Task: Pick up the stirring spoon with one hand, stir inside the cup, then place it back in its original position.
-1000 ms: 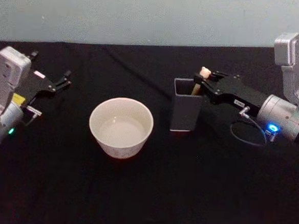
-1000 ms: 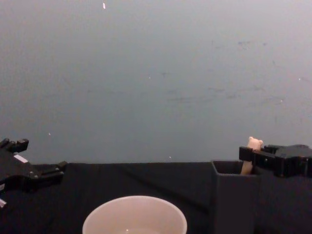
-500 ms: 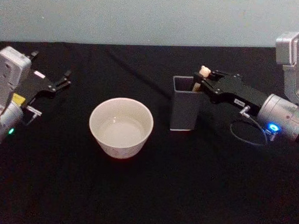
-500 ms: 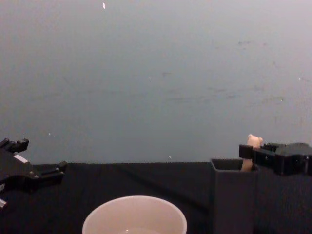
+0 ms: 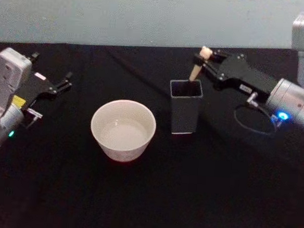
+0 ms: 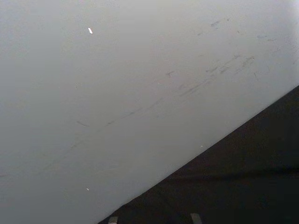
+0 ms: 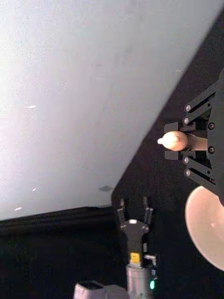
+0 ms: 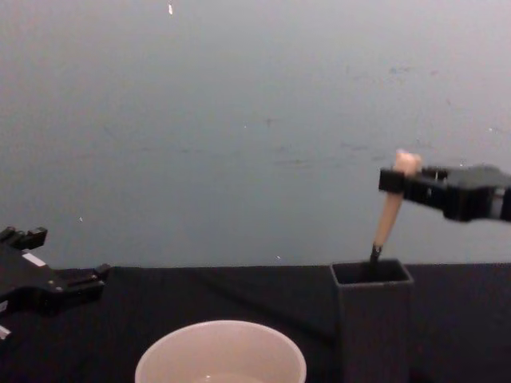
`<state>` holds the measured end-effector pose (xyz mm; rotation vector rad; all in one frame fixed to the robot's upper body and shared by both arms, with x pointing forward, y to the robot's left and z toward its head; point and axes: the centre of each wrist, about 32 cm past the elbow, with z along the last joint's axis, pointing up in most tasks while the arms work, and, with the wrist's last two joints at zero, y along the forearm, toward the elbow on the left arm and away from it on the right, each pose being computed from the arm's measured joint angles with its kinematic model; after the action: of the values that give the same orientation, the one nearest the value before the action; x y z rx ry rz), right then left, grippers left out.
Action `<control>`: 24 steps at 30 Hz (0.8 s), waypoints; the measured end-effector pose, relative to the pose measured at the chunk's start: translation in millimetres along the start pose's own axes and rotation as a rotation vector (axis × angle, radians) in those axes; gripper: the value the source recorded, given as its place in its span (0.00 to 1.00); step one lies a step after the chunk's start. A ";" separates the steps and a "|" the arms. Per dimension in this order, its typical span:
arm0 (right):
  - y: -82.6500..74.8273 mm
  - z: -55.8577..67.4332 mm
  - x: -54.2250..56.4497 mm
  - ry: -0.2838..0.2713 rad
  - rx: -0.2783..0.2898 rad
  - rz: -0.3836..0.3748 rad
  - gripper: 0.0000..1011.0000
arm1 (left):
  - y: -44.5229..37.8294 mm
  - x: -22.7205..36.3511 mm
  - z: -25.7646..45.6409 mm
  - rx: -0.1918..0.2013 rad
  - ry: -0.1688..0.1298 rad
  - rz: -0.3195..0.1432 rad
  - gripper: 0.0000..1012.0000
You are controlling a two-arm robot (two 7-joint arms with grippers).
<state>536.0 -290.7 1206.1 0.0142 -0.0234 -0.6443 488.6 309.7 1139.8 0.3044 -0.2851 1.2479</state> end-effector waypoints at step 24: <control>10.2 47.3 -2.7 -0.117 0.175 0.083 0.21 | 0.0 0.0 0.0 0.000 0.000 0.000 0.99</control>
<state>538.7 -281.2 1253.5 0.1437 -0.1927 -0.5575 488.6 309.7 1139.8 0.3045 -0.2850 1.2480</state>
